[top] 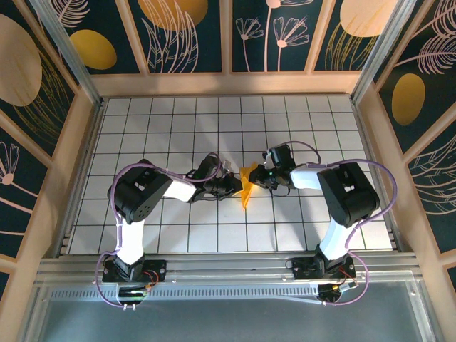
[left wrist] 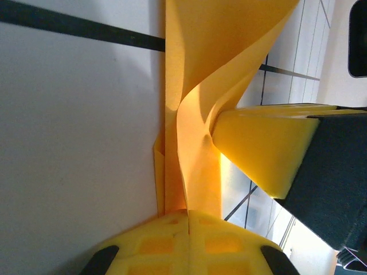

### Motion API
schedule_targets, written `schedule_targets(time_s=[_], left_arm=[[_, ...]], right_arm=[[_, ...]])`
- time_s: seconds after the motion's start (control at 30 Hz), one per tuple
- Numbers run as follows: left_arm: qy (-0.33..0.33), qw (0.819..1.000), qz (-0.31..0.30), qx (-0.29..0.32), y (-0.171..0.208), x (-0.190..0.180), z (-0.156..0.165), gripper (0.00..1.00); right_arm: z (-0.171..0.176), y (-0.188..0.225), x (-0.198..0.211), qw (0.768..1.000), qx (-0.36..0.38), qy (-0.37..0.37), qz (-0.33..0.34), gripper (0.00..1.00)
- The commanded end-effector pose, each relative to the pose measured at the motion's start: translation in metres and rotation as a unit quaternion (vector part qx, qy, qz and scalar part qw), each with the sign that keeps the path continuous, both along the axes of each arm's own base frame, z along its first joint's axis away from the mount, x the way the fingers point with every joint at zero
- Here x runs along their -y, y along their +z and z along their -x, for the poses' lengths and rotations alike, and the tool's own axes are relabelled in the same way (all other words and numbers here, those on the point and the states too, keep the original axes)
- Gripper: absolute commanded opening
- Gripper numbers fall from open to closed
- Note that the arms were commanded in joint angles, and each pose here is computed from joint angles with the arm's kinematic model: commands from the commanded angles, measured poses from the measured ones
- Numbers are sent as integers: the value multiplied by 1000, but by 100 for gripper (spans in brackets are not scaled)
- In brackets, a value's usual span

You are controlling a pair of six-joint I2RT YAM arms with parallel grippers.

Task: Fold a paper plane with a square sheet of paper (fold left side to right side)
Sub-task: Fold the wing for the fifth time at the center of the table.

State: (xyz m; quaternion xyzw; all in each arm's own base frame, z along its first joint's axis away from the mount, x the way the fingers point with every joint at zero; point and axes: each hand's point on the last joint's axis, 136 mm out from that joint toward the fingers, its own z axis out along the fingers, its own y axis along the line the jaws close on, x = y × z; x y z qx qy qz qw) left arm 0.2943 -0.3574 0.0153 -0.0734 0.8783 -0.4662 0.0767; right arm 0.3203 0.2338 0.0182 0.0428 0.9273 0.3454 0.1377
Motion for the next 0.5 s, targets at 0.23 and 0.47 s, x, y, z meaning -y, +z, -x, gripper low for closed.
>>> schedule_targets(time_s=[0.23,0.47], left_arm=[[46,997,-66,-4,-18,-28,-4,12],[54,996,-68,31,21,-30,-12,29]], right_arm=[[38,-45,20,996,-65,7,53,0],[41,-49,21,996,-67,12,58,0]])
